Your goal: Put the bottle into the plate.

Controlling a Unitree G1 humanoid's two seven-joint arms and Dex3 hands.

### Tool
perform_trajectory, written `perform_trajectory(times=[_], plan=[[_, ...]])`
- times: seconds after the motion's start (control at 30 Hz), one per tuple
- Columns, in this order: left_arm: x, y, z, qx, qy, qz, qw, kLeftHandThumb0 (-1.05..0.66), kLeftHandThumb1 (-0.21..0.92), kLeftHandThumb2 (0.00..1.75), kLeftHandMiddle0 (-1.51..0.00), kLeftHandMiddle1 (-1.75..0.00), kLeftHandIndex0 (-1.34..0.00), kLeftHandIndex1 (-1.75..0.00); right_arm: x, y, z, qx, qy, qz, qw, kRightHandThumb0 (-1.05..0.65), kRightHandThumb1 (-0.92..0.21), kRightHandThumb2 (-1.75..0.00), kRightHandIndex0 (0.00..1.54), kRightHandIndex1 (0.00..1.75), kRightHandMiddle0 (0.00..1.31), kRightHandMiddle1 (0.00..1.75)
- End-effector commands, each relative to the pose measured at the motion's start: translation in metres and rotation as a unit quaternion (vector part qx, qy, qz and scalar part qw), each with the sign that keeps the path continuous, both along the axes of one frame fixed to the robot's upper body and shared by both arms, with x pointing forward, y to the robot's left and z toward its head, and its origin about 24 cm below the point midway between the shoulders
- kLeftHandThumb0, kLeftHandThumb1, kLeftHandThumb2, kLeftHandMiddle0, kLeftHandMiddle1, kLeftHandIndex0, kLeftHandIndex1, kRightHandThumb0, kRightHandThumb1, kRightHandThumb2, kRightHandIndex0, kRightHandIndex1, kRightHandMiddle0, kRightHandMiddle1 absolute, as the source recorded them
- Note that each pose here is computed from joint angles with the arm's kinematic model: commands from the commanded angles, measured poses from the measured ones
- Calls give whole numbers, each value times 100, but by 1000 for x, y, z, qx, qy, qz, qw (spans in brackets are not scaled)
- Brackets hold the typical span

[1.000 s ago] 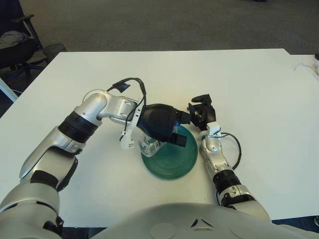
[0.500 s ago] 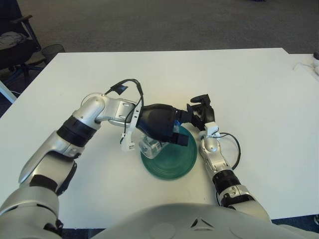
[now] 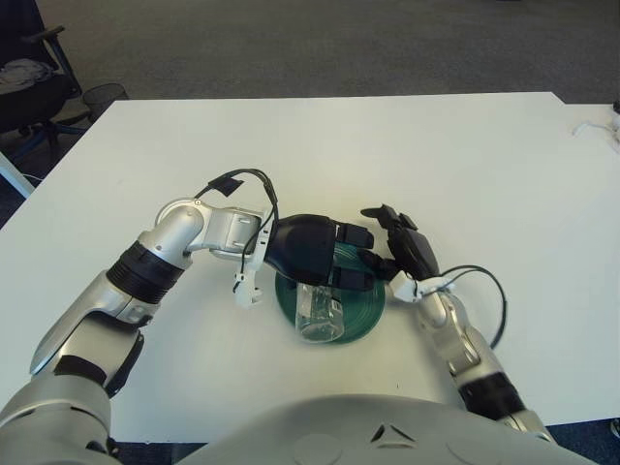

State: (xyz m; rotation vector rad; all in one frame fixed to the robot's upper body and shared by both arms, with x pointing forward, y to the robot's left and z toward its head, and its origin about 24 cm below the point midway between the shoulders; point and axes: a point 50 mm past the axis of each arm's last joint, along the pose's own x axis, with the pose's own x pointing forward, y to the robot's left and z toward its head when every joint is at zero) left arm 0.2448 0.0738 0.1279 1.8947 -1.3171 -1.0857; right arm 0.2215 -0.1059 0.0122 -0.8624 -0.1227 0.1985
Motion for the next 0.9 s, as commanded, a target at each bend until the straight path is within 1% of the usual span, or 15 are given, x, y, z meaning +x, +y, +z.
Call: perform_trajectory(times=[0.0, 0.03, 0.07, 0.1, 0.17, 0.2, 0.27, 0.3, 0.33, 0.4, 0.47, 0.5, 0.53, 0.6, 0.87], plan=[[0, 0, 2, 5, -24, -2, 1000, -105, 92, 90, 0, 0, 0, -1, -7, 6, -7, -128, 33, 54, 990, -71, -92, -97, 9, 13, 0, 34], [0, 0, 2, 4, -24, -2, 1000, -105, 92, 89, 0, 0, 0, -1, -8, 5, -9, -167, 40, 66, 983, -72, -92, -98, 8, 13, 0, 33], [0, 0, 2, 3, -22, -4, 1000, -105, 92, 88, 0, 0, 0, -1, -19, 11, -47, 6, 165, 118, 979, -74, -92, -126, 5, 8, 0, 21], [0, 0, 1, 1, -18, -7, 1000, -105, 92, 87, 0, 0, 0, 0, -29, 16, -66, 156, 215, 122, 956, -77, -92, -120, 5, 6, 1, 19], [1, 0, 1, -1, -14, -10, 1000, -105, 92, 86, 0, 0, 0, 0, -37, 12, -81, 309, 247, 100, 913, -81, -92, -115, 4, 3, 1, 18], [1, 1, 1, -1, -14, -10, 1000, -105, 92, 85, 0, 0, 0, 0, -34, 9, -83, 315, 259, 102, 907, -85, -92, -115, 3, 2, 0, 15], [1, 1, 1, -4, -14, -10, 1000, -105, 92, 83, 0, 0, 0, 0, -21, 6, -57, 222, 193, 110, 949, -83, -92, -119, 1, 1, 0, 10], [1, 1, 2, -6, -14, -10, 1000, -105, 92, 83, 0, 0, 0, 0, -4, 14, -12, 56, 103, 139, 983, -81, -92, -123, 1, 1, 0, 9], [1, 2, 2, -7, -15, -10, 1000, -105, 92, 82, 0, 0, 0, 0, 4, 15, 26, -56, 18, 121, 991, -79, -92, -119, 2, 1, 1, 9], [1, 2, 2, -5, -22, -3, 1000, -105, 92, 82, 0, 0, 0, 0, 5, 11, 57, -142, -39, 73, 986, -77, -92, -108, 4, 1, 0, 17], [1, 3, 2, -1, -28, 2, 1000, -105, 92, 82, 0, 0, 0, 0, 3, 11, 46, -140, -9, 63, 988, -77, -92, -104, 5, 2, 0, 21], [1, 3, 1, -1, -31, 3, 1000, -105, 92, 82, 0, 0, 0, 0, -5, 10, -20, 98, 193, 119, 969, -76, -92, -102, 5, 2, 0, 22], [0, 3, 1, -3, -34, 3, 999, -105, 92, 82, 0, 0, 0, 0, -24, 13, -54, 263, 256, 113, 923, -78, -92, -102, 5, 2, 0, 23], [-1, 3, 1, -6, -36, 3, 999, -105, 92, 81, 0, 0, 0, 0, -43, 9, -82, 415, 286, 52, 862, -85, -92, -105, 2, 1, 0, 16], [2, 2, 0, -7, -40, -5, 999, -105, 92, 82, 0, 0, 0, 0, -7, 2, -78, 393, 257, 3, 883, -90, -92, -117, 2, 1, 0, 2]])
